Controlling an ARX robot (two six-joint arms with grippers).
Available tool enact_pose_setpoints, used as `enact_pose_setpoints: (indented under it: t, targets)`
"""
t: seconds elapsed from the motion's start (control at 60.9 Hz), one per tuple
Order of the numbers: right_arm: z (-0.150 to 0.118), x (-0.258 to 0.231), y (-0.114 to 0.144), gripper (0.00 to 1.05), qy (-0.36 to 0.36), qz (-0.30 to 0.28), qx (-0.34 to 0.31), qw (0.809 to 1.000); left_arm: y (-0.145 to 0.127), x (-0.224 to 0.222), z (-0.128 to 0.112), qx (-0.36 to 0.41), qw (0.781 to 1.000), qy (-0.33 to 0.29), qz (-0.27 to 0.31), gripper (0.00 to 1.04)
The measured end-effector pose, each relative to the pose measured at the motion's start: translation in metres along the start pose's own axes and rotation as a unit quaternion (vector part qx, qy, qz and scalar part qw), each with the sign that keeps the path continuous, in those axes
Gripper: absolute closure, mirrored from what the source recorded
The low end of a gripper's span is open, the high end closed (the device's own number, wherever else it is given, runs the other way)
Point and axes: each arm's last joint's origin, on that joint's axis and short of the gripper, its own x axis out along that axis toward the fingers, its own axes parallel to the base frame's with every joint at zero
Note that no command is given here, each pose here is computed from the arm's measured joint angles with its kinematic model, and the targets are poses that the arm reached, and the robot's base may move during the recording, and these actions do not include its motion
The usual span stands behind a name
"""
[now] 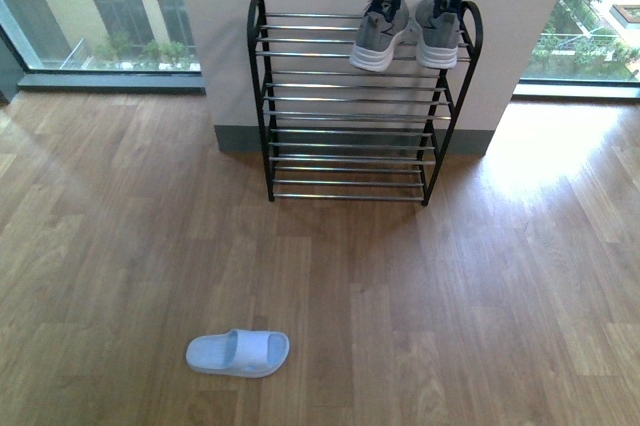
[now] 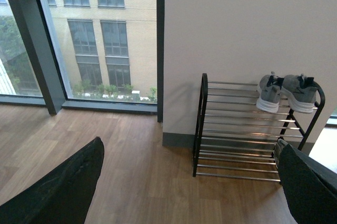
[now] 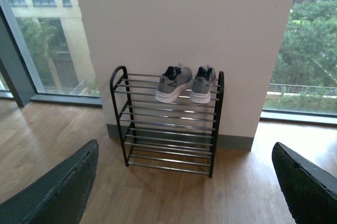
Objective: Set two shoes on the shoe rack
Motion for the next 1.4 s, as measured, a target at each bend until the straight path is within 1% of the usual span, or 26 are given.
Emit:
enact_pose_setpoints:
  t: [1.396]
  targets:
    - [-0.0002, 0.0, 0.0001, 0.09, 0.001, 0.001, 0.0, 1.0, 0.0, 0.0, 0.0, 0.0, 1.0, 0.0, 0.0, 0.09]
